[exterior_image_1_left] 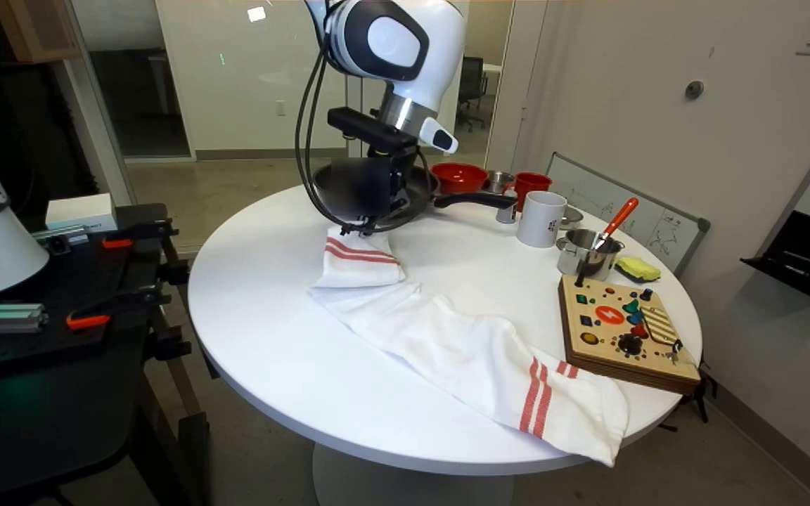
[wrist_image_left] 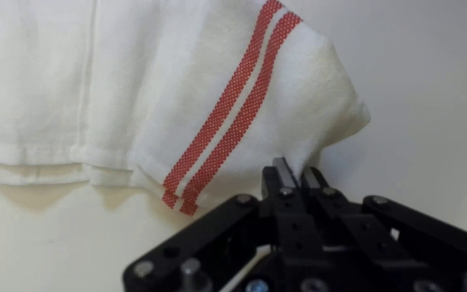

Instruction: Unfold the towel on the table

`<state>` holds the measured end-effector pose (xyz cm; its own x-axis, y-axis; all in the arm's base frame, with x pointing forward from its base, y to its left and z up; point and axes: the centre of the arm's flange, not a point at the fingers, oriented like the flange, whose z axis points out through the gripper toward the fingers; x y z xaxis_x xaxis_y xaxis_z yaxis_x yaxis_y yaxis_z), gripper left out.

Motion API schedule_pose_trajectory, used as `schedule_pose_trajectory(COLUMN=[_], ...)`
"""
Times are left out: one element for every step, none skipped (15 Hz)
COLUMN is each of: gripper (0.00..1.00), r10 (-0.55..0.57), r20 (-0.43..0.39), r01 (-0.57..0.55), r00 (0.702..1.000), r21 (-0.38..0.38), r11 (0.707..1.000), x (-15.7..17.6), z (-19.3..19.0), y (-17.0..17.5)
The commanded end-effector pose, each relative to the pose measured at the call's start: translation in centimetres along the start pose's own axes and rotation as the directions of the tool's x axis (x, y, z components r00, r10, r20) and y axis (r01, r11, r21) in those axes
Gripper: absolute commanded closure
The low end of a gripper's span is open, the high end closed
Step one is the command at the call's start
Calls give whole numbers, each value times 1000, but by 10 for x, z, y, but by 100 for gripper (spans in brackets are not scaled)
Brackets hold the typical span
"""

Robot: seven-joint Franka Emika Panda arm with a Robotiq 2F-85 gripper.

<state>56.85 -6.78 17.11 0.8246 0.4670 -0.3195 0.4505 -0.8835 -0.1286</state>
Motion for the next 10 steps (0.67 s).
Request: schedule_pose_trajectory(gripper=[96,96,96,96,96,96,95,95,94,94], r10=[97,130,153,179,196,209,223,235,232,226], r20=[13,13,17,15,15,12,7,3,5,5], r01=[-98,-130,-154,-179,-196,-209,-221,-232,-229,-223], r00=[995,991,988,984,981,978,975,972,973,974], r21=[91,109,128,139,150,157,171,177,184,188], r11=[991,985,980,974,969,965,960,956,956,957], x=[-8,-9,-10,-11,-11,-10,-9,-8,-7,-7], z=[-9,-10,-11,-11,-11,-10,-9,-7,-4,-2], y=[-12,-14,-17,-20,-22,-25,-28,-31,-36,-40])
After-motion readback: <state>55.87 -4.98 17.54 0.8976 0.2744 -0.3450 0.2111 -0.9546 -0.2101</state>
